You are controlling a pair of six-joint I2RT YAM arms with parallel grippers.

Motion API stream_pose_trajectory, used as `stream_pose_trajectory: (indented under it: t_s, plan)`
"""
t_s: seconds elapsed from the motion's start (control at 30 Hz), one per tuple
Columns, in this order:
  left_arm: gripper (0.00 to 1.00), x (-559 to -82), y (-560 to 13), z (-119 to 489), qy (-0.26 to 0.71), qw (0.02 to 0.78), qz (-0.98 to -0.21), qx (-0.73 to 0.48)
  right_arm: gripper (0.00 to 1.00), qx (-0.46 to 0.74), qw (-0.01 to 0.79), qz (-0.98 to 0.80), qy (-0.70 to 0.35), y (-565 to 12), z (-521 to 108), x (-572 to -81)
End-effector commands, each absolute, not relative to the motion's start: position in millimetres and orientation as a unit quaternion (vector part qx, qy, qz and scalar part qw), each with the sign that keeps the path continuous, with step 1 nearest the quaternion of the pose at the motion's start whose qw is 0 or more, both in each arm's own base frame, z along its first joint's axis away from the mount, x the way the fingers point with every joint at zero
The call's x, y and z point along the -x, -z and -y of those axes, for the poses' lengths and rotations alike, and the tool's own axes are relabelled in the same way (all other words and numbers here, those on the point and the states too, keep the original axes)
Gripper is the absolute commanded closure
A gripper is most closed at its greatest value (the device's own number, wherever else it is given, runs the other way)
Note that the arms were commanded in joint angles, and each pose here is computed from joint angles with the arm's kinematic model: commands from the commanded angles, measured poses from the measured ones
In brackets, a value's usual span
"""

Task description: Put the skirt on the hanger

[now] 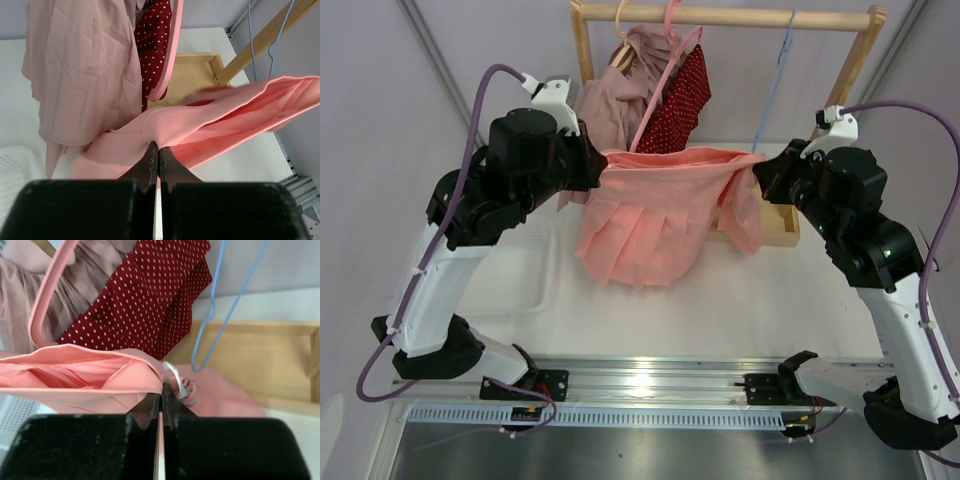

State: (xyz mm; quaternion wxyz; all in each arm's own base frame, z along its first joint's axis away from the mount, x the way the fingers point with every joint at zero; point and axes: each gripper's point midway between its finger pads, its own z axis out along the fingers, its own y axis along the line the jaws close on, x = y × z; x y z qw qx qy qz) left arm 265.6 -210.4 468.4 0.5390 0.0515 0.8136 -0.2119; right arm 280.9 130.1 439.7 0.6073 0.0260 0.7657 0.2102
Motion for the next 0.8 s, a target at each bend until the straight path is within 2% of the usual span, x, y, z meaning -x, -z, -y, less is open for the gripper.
stream_pose_trajectory:
  t_s: [0.0, 0.07, 0.1, 0.13, 0.23, 0.27, 0.3, 0.4, 0.43, 0.53, 0.6, 0.77]
  plan:
    - [1.0, -263.9, -451.5, 198.2, 0.187, 0.53, -0.825, -0.066, 1.0, 0.002, 0.613, -0.768, -0.188, -450.0, -122.6, -279.6]
    - [1.0, -256.9, -440.3, 196.1, 0.198, 0.526, -0.824, -0.065, 1.0, -0.002, 0.605, -0.77, -0.2, -442.6, -123.0, -271.7]
    - [1.0, -254.1, -435.7, 194.9, 0.201, 0.524, -0.825, -0.063, 1.0, 0.001, 0.586, -0.785, -0.2, -420.5, -126.6, -271.8]
    - [1.0, -255.3, -402.0, 198.6, 0.189, 0.497, -0.845, -0.064, 1.0, -0.001, 0.577, -0.791, -0.203, -409.4, -127.0, -269.2]
    - [1.0, -241.2, -387.8, 198.4, 0.222, 0.488, -0.842, -0.055, 1.0, -0.02, 0.535, -0.818, -0.213, -352.2, -127.5, -256.0]
    - [1.0, -242.6, -341.7, 202.3, 0.203, 0.455, -0.865, -0.06, 1.0, -0.025, 0.521, -0.825, -0.218, -335.6, -128.7, -251.4]
    - [1.0, -236.6, -334.1, 202.7, 0.214, 0.448, -0.866, -0.061, 1.0, -0.036, 0.496, -0.837, -0.227, -301.1, -131.8, -244.5]
    - [1.0, -230.8, -257.7, 202.8, 0.195, 0.398, -0.895, -0.053, 1.0, -0.062, 0.45, -0.853, -0.257, -252.2, -142.3, -234.8]
    - [1.0, -228.8, -245.0, 207.1, 0.204, 0.385, -0.899, -0.047, 1.0, -0.062, 0.418, -0.87, -0.252, -215.4, -145.2, -224.8]
    - [1.0, -218.0, -181.5, 216.0, 0.213, 0.333, -0.918, -0.038, 1.0, -0.085, 0.368, -0.895, -0.236, -153.0, -148.0, -208.3]
    - [1.0, -210.9, -139.1, 215.6, 0.211, 0.308, -0.927, -0.032, 1.0, -0.095, 0.359, -0.897, -0.239, -133.6, -152.5, -204.3]
    - [1.0, -195.4, -89.3, 220.4, 0.212, 0.263, -0.941, -0.023, 1.0, -0.101, 0.323, -0.913, -0.228, -84.7, -167.5, -182.9]
